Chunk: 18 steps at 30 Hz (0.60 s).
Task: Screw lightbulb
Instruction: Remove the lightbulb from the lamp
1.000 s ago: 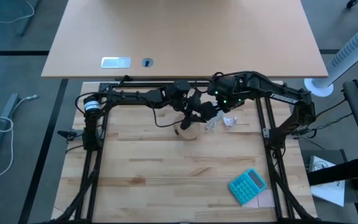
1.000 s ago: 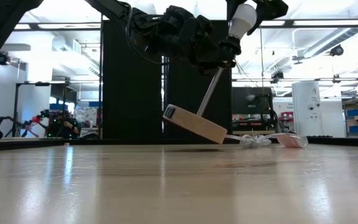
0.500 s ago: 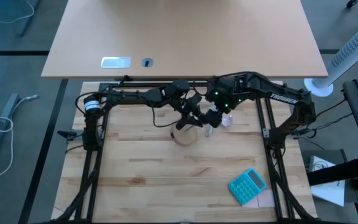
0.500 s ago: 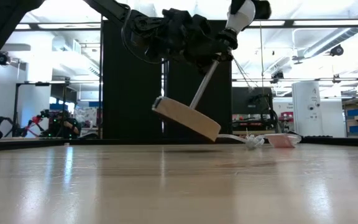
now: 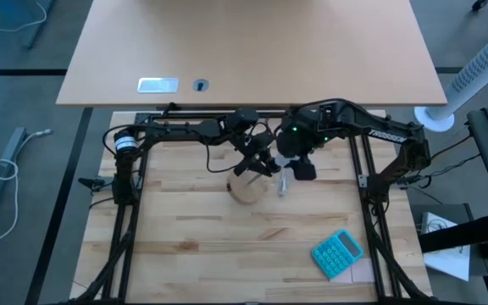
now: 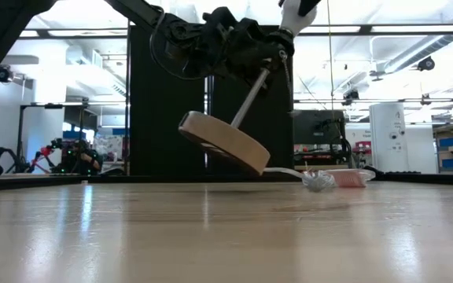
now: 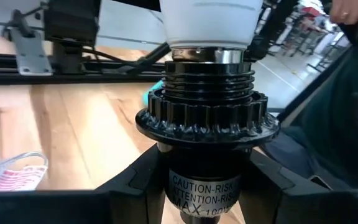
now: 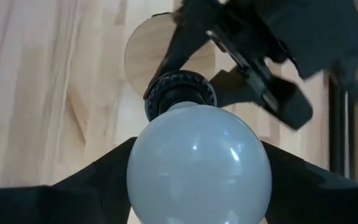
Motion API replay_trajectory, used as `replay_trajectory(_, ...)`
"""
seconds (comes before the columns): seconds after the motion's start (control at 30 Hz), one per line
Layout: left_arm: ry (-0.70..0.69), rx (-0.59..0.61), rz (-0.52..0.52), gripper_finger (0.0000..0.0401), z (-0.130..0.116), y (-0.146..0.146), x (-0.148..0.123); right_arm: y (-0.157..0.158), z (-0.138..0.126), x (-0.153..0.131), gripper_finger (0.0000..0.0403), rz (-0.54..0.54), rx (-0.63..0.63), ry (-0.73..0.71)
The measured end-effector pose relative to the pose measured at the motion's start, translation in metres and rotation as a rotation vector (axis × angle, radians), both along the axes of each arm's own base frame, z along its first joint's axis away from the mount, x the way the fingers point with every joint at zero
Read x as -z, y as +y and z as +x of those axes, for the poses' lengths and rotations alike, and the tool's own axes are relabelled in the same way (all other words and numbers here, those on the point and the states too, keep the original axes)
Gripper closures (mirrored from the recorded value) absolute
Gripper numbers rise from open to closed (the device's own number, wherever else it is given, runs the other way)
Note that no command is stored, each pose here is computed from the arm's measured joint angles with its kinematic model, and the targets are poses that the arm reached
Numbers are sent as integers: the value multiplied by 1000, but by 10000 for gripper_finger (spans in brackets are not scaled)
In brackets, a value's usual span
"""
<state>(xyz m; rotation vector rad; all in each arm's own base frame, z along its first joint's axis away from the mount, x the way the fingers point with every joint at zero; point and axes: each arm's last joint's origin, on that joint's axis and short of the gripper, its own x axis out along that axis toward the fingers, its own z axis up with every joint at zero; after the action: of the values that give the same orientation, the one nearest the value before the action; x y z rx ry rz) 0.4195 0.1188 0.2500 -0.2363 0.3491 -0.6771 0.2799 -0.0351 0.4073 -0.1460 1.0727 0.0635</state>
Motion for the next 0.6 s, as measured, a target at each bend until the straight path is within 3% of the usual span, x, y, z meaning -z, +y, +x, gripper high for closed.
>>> replay_trajectory(0.47,14,25,-16,261,-1,-1,1,0,1,0,149,-370,-658,11)
replay_trajectory(0.6,14,57,-33,261,-2,-2,1,0,3,-1,150,-439,-772,0)
